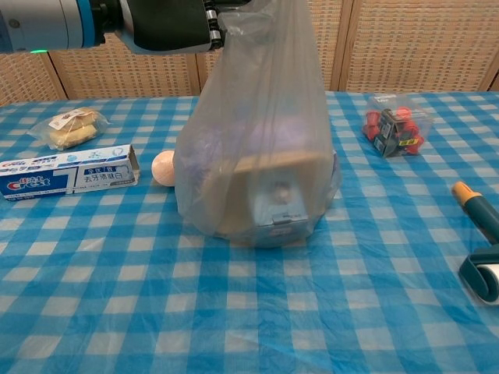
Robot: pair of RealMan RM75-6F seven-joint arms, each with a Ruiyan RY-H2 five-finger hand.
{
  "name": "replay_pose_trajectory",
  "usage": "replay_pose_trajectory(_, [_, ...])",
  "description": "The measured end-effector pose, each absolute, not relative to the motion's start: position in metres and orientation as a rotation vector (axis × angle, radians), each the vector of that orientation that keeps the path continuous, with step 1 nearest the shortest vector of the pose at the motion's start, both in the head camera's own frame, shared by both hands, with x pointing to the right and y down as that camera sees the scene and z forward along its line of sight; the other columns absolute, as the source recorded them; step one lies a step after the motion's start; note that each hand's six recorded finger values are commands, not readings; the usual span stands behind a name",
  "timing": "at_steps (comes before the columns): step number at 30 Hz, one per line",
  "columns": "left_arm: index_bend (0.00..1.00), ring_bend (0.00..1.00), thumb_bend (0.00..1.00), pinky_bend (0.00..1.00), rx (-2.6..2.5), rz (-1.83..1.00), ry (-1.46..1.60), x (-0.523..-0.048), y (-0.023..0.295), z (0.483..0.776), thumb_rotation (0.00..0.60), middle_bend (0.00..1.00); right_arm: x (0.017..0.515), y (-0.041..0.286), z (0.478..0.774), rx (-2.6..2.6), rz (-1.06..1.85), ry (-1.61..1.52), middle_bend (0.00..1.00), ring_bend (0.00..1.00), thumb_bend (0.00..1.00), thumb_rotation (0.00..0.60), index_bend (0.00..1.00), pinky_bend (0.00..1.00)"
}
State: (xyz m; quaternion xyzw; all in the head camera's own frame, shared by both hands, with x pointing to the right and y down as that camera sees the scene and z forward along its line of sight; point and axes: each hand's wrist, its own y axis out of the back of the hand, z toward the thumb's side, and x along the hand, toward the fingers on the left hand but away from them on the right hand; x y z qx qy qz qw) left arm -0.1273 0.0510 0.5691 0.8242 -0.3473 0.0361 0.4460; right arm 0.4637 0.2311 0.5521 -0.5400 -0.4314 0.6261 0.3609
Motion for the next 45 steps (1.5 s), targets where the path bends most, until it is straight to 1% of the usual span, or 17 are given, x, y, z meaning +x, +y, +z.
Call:
replay_pose_trajectory(13, [0.00,0.00,0.00,0.00,2.092,0.109,-0.824,-0.110,0.036,0.546,0.600,0.00,0.463,0.231,0.554,-1.396,1.620,-1.105,0.00,0.00,0.00,0.600,0.08,0.00])
replay_pose_trajectory(23, [0.00,0.00,0.00,0.00,2.095,0.157,-0.793,-0.082,0.018,0.533,0.600,0.00,0.463,0.231,0.556,-1.400,1.623,-1.101,0.00,0.00,0.00,0.600,0.08,0.00])
replay_pose_trajectory(26, [0.00,0.00,0.00,0.00,2.105,0.138,-0.798,-0.071,0.008,0.529,0.600,0.00,0.463,0.231,0.556,-1.400,1.624,-1.105,0.00,0.00,0.00,0.600,0.08,0.00])
replay_pose_trajectory(30, [0.00,0.00,0.00,0.01,2.090,0.086,-0.778,-0.058,0.008,0.525,0.600,0.00,0.464,0.231,0.556,-1.400,1.627,-1.107,0.00,0.00,0.00,0.600,0.08,0.00])
replay_pose_trajectory(37, [0.00,0.00,0.00,0.04,2.059,0.053,-0.751,-0.050,0.010,0.528,0.600,0.00,0.465,0.230,0.557,-1.402,1.632,-1.108,0.00,0.00,0.00,0.600,0.08,0.00])
replay_pose_trajectory(45, [0.00,0.00,0.00,0.04,2.036,0.130,-0.735,-0.048,0.017,0.549,0.600,0.00,0.466,0.230,0.557,-1.403,1.632,-1.113,0.00,0.00,0.00,0.600,0.08,0.00])
